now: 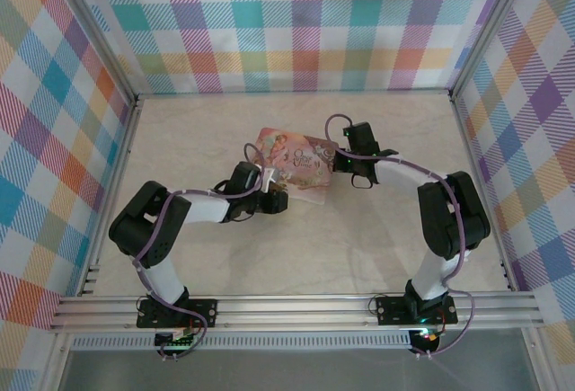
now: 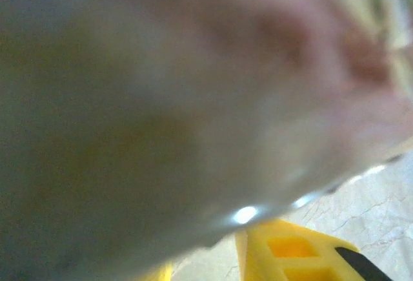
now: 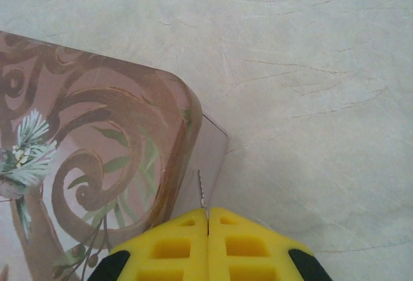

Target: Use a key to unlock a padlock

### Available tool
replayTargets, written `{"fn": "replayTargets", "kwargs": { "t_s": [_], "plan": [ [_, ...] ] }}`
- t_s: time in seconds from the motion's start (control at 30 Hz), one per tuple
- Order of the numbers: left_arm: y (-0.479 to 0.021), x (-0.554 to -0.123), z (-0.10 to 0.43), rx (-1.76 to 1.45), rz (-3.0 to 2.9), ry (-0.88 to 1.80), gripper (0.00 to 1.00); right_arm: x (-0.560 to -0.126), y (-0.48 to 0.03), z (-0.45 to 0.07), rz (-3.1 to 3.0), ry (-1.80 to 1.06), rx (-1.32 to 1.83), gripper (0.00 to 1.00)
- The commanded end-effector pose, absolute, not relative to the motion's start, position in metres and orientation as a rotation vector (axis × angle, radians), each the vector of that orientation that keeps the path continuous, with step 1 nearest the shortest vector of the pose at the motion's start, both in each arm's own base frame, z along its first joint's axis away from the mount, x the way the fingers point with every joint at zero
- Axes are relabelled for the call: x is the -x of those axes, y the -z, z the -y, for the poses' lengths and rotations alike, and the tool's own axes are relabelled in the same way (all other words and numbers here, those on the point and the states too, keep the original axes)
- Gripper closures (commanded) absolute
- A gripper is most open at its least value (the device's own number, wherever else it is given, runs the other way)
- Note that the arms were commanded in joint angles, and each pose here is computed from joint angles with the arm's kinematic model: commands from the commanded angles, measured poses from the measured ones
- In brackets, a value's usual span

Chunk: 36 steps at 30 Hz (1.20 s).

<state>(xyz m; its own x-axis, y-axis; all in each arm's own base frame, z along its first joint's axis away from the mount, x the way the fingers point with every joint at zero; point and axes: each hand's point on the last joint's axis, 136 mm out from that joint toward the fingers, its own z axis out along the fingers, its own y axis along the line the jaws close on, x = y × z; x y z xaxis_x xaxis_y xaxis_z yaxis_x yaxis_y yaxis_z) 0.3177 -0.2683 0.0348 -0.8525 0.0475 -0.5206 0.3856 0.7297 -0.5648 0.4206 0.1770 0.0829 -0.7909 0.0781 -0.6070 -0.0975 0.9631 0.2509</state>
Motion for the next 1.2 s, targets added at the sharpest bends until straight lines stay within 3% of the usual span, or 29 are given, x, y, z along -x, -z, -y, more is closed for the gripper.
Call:
{"fn": "replayTargets", "kwargs": {
  "t_s": [0.0, 0.33, 1.17],
  "plan": [
    [-0.034, -0.324, 0.268, -0.261, -2.411, 0.991, 0.67, -0.425, -0.087, -0.188, -2.447, -0.400, 0.027, 1.00],
    [-0.055, -0.338, 0.271, -0.219, -2.210, 1.029, 0.57, -0.420, -0.085, -0.191, -2.451, -0.417, 0.030, 1.00],
    [-0.080, -0.322, 0.304, -0.364, -2.039, 1.258, 0.52, -0.417, -0.086, -0.193, -2.450, -0.412, 0.038, 1.00]
  ]
}}
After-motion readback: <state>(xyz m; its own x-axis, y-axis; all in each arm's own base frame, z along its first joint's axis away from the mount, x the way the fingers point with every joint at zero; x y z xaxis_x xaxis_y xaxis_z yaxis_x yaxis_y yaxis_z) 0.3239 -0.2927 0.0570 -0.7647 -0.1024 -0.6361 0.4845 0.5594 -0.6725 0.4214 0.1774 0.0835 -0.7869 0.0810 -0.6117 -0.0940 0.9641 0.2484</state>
